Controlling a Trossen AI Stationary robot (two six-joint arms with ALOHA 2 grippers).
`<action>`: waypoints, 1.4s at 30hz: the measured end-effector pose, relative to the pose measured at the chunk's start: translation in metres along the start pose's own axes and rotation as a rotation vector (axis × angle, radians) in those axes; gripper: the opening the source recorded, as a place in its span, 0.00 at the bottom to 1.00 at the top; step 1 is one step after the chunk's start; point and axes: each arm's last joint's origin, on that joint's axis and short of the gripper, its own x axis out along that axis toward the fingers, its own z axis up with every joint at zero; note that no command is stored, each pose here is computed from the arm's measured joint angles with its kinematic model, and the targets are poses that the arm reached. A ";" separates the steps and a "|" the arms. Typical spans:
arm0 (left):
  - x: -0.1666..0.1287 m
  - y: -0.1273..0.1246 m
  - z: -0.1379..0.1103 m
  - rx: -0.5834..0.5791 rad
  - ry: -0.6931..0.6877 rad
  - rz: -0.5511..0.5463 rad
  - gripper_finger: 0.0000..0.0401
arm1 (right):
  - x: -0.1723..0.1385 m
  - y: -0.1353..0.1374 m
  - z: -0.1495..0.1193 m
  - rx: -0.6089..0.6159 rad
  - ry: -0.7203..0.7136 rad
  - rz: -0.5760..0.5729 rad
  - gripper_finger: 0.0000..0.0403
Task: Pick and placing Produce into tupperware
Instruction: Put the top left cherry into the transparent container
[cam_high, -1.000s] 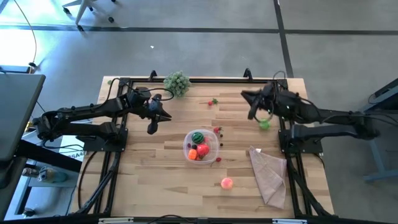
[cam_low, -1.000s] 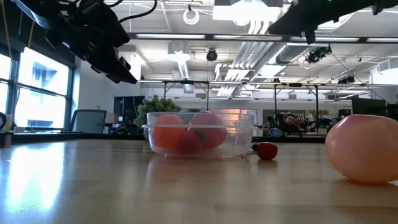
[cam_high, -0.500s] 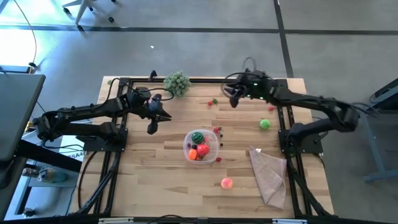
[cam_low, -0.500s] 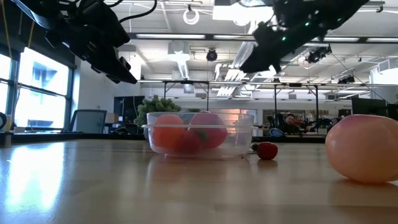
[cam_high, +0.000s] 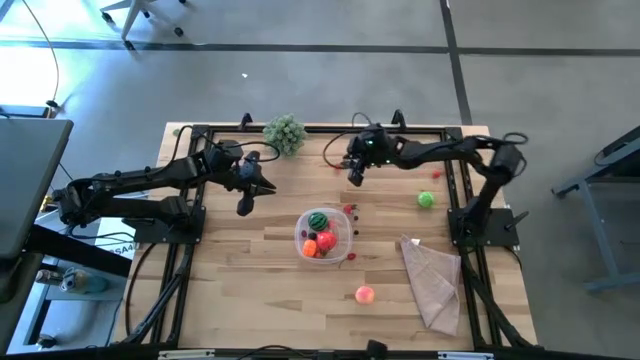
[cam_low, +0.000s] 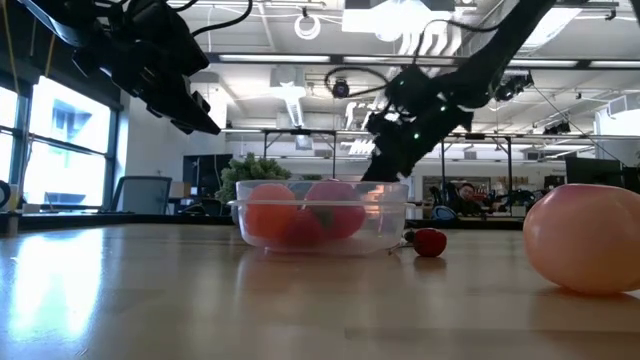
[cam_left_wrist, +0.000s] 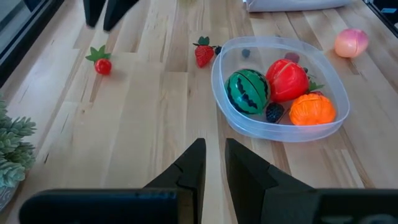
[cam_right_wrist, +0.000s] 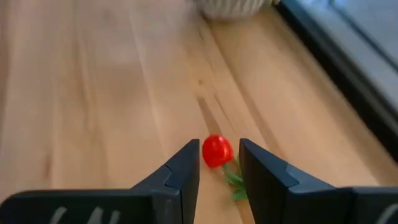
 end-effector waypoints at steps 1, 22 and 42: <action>0.000 0.000 0.000 0.000 0.000 0.000 0.13 | 0.006 0.000 0.000 0.000 0.026 0.005 0.26; 0.000 0.000 0.000 0.000 0.000 0.000 0.13 | 0.050 -0.007 0.015 -0.038 0.288 0.059 0.32; 0.000 0.000 0.000 0.000 0.000 0.000 0.13 | 0.065 0.003 0.007 -0.078 0.292 0.047 0.44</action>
